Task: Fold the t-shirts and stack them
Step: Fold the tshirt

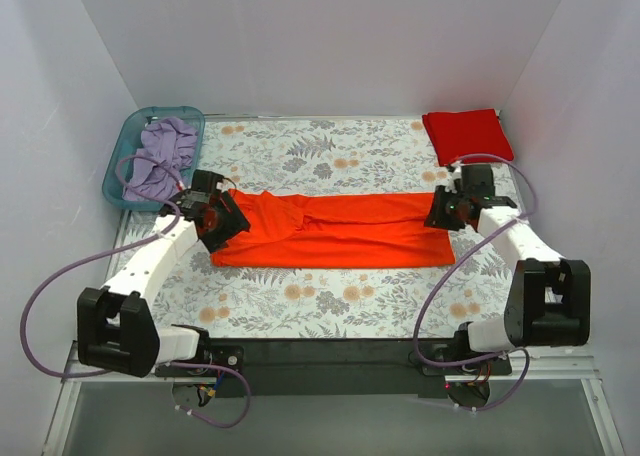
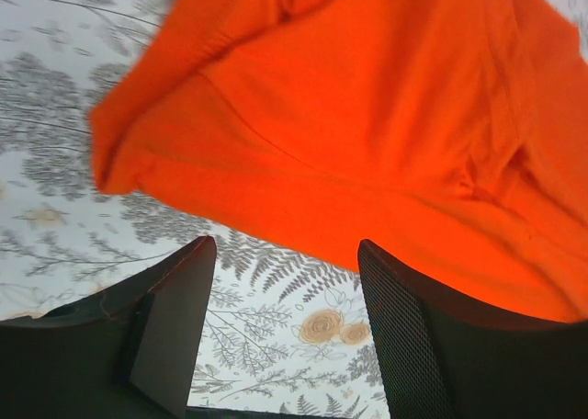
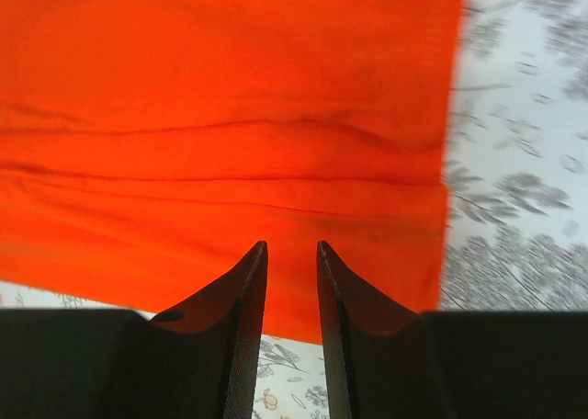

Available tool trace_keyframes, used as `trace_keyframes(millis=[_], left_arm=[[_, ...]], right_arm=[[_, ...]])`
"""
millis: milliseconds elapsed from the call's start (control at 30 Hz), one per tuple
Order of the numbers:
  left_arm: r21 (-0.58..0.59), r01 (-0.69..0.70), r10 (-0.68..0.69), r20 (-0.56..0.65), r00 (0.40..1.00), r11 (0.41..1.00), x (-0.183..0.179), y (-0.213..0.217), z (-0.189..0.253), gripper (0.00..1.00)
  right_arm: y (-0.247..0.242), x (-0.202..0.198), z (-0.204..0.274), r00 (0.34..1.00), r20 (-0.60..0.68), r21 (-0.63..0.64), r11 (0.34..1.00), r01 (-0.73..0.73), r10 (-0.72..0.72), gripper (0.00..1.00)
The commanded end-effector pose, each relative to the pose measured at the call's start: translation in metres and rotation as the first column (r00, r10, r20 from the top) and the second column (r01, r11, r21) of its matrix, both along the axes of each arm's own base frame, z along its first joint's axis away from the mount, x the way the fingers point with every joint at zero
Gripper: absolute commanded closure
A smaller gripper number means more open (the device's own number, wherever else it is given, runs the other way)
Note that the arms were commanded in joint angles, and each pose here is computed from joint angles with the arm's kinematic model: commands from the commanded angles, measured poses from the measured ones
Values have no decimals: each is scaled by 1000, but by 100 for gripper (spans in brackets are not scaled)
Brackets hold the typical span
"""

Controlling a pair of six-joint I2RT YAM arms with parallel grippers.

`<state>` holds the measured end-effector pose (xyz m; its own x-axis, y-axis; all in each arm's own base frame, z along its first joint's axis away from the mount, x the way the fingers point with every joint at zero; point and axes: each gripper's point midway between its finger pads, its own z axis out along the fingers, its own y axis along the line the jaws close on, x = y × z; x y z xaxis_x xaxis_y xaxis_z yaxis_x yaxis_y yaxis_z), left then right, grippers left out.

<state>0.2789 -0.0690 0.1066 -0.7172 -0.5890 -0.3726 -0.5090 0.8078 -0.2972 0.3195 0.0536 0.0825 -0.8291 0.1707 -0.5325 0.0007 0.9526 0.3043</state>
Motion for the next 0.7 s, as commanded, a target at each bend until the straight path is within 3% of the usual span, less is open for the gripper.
trace_keyframes(millis=[0,133,300,500,667], left_arm=[[-40,81,-81,0,997,996,5,-33,-7,38],[-24,131,-132,-47,990,991,2,-46,-26,39],[5,152,-150,-131,980,988,-12,-42,-52,40],[51,138,-126,-182,975,989,-20,-32,-68,41],[73,139,-121,-205,971,988,-23,-28,-77,41]], right_arm=[[34,14,8,983,69,-78,983,-164,170,65],[55,18,0,947,53,-137,942,-307,316,64],[79,16,-12,856,-6,-237,830,-504,518,64],[98,7,-28,784,-64,-272,745,-609,618,64],[101,5,-36,769,-101,-308,715,-628,631,64]])
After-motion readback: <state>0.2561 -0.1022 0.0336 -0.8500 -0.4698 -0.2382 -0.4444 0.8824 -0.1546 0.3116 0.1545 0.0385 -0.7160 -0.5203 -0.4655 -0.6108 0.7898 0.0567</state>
